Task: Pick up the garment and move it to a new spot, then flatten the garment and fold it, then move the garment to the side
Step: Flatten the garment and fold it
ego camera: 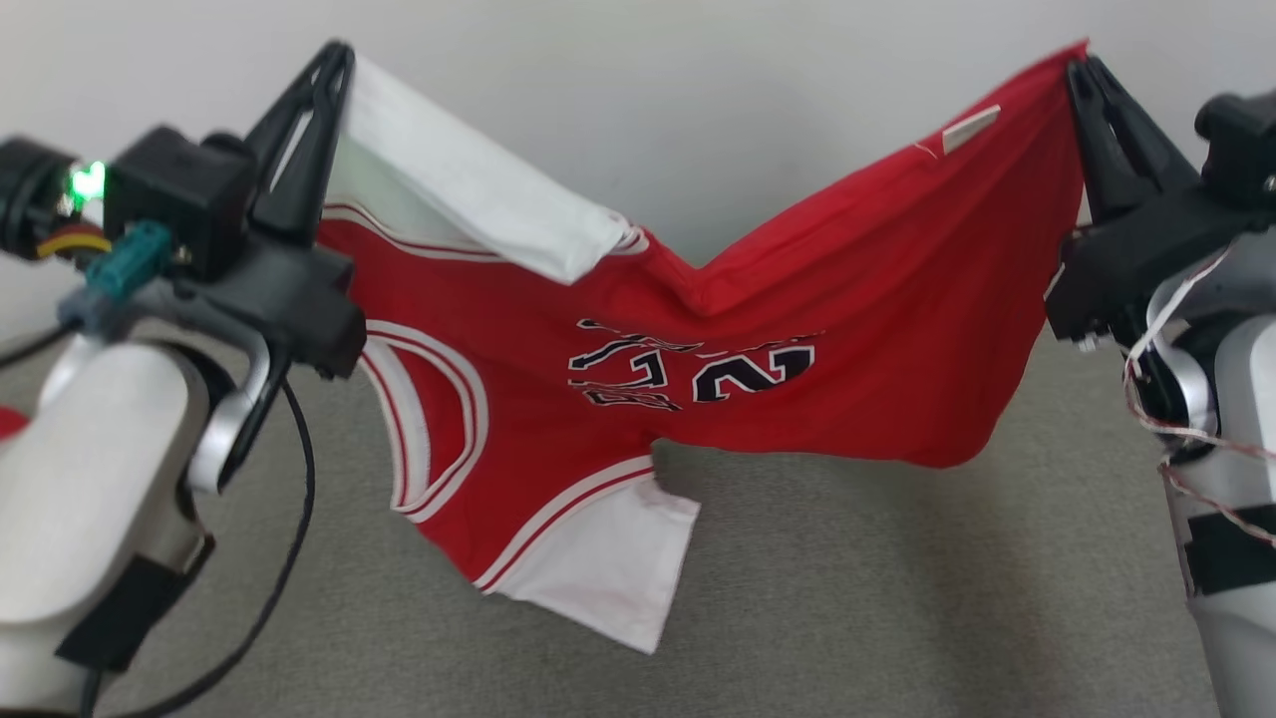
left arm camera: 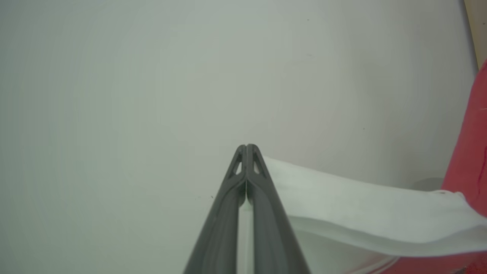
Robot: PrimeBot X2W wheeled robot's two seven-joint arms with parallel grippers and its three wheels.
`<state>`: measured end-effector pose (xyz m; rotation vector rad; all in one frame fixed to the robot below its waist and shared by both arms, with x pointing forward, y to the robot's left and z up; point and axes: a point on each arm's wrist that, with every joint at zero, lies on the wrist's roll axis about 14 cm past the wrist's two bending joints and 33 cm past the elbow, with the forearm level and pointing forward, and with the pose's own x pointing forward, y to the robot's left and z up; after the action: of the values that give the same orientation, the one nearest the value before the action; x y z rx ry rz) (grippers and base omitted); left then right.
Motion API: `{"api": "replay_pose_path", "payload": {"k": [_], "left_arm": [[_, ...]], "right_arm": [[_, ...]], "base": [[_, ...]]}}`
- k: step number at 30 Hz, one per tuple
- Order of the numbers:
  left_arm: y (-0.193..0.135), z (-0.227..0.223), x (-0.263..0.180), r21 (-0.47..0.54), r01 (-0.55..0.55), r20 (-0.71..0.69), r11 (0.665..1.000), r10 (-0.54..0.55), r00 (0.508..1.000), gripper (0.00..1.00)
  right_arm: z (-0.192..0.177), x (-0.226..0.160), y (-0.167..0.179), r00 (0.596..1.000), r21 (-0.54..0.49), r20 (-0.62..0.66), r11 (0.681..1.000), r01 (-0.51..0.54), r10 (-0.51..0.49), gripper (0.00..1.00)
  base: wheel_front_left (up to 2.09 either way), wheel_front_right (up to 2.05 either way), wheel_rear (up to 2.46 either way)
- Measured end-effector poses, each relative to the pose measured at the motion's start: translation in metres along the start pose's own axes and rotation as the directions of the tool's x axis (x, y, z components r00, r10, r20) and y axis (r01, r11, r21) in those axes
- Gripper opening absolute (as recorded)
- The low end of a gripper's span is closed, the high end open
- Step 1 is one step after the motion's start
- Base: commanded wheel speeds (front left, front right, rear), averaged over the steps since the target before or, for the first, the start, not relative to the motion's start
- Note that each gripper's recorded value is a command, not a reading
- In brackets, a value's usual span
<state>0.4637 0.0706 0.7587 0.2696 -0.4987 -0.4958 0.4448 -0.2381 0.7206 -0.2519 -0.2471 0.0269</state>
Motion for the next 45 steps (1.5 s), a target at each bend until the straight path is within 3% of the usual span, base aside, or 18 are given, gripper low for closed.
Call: {"api": "replay_pose_path", "payload": {"k": [3,5,8,11,15,18,23,25,26,28,31,34,37,40,45], "left_arm": [[-0.003,0.009,0.016,0.0,0.036,0.014,0.999,-0.036,0.999,0.0],[0.002,0.004,0.026,-0.082,0.02,0.0,0.996,-0.02,1.0,0.0],[0.011,-0.003,0.045,-0.225,-0.011,-0.007,0.974,0.01,1.0,0.0],[0.032,-0.008,0.066,-0.454,-0.104,0.027,0.885,0.13,0.991,0.0],[0.069,-0.002,0.09,-0.548,-0.162,0.15,0.821,0.287,0.946,0.0],[0.084,0.016,0.107,-0.643,-0.125,0.263,0.756,0.371,0.891,0.0],[0.088,0.072,0.122,-0.676,0.077,0.49,0.733,0.369,0.79,0.0],[0.094,0.075,0.117,-0.675,0.114,0.539,0.729,0.382,0.751,0.0],[0.091,0.067,0.117,-0.662,0.112,0.542,0.741,0.37,0.754,0.0],[0.073,0.025,0.119,-0.629,0.08,0.491,0.773,0.315,0.812,0.0],[0.045,-0.066,0.11,-0.664,0.007,0.312,0.748,0.268,0.911,0.0],[0.016,-0.121,0.084,-0.669,-0.009,0.194,0.743,0.186,0.963,0.0],[0.005,-0.141,0.064,-0.68,-0.02,0.137,0.733,0.154,0.978,0.0],[-0.009,-0.161,0.033,-0.718,-0.053,0.06,0.694,0.137,0.989,0.0],[-0.045,-0.188,-0.03,-0.785,-0.164,-0.131,0.597,0.098,0.987,0.0]], "right_arm": [[0.007,0.003,-0.002,1.0,0.068,0.008,0.998,-0.009,0.009,0.0],[-0.003,0.008,0.001,0.999,0.109,-0.037,0.994,-0.02,0.024,0.0],[-0.016,0.022,0.012,0.995,0.273,-0.083,0.961,-0.034,0.059,0.0],[-0.023,0.044,0.019,0.992,0.4,-0.1,0.916,-0.026,0.072,0.0],[-0.017,0.081,-0.001,0.999,0.481,-0.023,0.876,0.04,-0.033,0.0],[0.002,0.104,-0.03,0.98,0.49,0.107,0.866,0.096,-0.169,0.0],[0.051,0.128,-0.049,0.904,0.441,0.338,0.893,0.095,-0.263,0.0],[0.041,0.138,-0.041,0.913,0.404,0.333,0.911,0.089,-0.237,0.0],[0.024,0.143,-0.034,0.932,0.377,0.295,0.922,0.087,-0.209,0.0],[-0.028,0.148,-0.013,0.977,0.32,0.165,0.944,0.079,-0.138,0.0],[-0.11,0.139,0.016,0.998,0.252,-0.041,0.966,0.049,-0.04,0.0],[-0.171,0.116,0.046,0.976,0.197,-0.208,0.98,-0.022,0.063,0.0],[-0.193,0.1,0.058,0.954,0.197,-0.278,0.979,-0.055,0.11,0.0],[-0.212,0.075,0.065,0.922,0.181,-0.353,0.978,-0.102,0.161,0.0],[-0.235,0.023,0.054,0.857,0.17,-0.482,0.979,-0.11,0.18,0.0]], "base": [[0.0,0.0,0.0],[0.0,0.0,0.0],[0.0,0.0,0.0],[0.0,0.0,0.0],[0.0,0.0,0.0],[0.0,0.0,0.0],[0.0,0.0,0.0],[0.0,0.0,0.0],[0.0,0.0,0.0],[0.0,0.0,0.0],[0.0,0.0,0.0],[0.0,0.0,0.0],[0.0,0.0,0.0],[0.0,0.0,0.0],[0.0,0.0,0.0]]}}
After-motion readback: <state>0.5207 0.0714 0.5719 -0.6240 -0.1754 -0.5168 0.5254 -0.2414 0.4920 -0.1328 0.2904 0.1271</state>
